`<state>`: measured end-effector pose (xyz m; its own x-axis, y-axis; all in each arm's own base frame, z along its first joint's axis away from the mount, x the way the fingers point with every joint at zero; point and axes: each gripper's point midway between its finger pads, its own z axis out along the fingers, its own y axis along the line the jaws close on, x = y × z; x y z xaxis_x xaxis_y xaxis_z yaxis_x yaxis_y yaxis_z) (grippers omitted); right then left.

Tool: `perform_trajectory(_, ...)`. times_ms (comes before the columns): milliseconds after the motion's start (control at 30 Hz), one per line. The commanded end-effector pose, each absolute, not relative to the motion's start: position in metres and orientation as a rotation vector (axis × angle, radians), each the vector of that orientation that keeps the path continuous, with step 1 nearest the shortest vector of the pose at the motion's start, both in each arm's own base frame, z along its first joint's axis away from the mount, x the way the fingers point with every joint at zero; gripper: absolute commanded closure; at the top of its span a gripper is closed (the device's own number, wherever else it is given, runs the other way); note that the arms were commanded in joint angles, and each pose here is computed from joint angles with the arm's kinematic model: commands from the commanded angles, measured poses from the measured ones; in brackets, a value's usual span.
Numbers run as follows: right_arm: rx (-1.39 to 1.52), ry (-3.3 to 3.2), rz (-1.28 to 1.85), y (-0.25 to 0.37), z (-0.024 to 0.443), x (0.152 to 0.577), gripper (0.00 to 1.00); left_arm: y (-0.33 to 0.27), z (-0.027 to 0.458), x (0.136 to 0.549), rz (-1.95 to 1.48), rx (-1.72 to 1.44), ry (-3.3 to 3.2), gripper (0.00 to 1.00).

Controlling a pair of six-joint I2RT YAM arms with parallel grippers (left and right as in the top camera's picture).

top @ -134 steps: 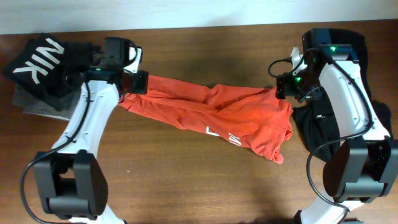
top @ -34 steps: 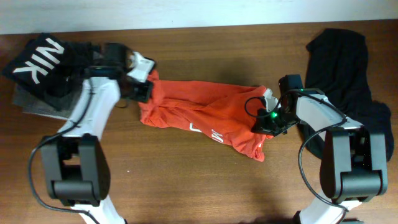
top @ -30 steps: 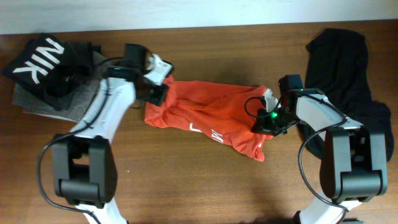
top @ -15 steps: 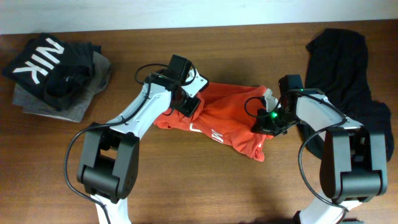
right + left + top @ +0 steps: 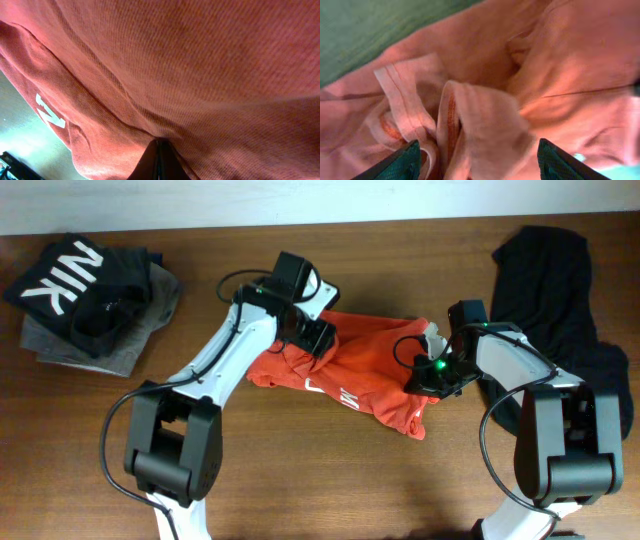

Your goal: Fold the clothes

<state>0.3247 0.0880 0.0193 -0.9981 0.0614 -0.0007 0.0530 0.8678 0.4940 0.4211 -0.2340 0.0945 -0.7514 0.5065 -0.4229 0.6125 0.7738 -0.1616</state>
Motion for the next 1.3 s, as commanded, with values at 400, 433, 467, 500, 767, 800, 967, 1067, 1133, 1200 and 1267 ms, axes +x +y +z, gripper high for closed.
perform_trajectory(400,0.084,2.996,0.813,0.090,0.026,0.330,0.96,-0.140,0.104,0.443,-0.122,0.322,2.814,0.56)
perform_trajectory(433,0.081,2.996,0.813,0.090,0.026,0.330,0.96,-0.134,0.096,0.442,-0.117,0.301,2.843,0.62)
perform_trajectory(467,0.081,2.995,0.813,0.090,0.026,0.330,0.96,-0.131,0.090,0.442,-0.117,0.290,2.862,0.67)
perform_trajectory(500,0.081,2.995,0.813,0.090,0.026,0.330,0.96,-0.129,0.083,0.441,-0.118,0.284,2.880,0.72)
perform_trajectory(767,0.081,2.995,0.812,0.090,0.026,0.330,0.96,-0.144,0.051,0.431,-0.144,0.333,2.959,0.99)
perform_trajectory(800,0.081,2.995,0.812,0.090,0.026,0.330,0.96,-0.149,0.052,0.430,-0.166,0.346,2.958,0.99)
perform_trajectory(967,0.080,2.996,0.800,0.089,0.026,0.330,0.96,-0.180,0.062,0.427,-0.308,0.407,2.929,0.99)
perform_trajectory(1067,0.080,2.996,0.800,0.089,0.026,0.330,0.96,-0.197,0.065,0.421,-0.391,0.443,2.925,0.99)
perform_trajectory(1133,0.080,2.996,0.799,0.089,0.026,0.330,0.96,-0.206,0.066,0.417,-0.432,0.464,2.924,0.99)
perform_trajectory(1200,0.081,2.995,0.799,0.089,0.026,0.330,0.96,-0.215,0.067,0.413,-0.467,0.488,2.917,0.99)
perform_trajectory(1267,0.083,2.995,0.799,0.089,0.026,0.331,0.96,-0.223,0.071,0.414,-0.476,0.511,2.899,0.99)
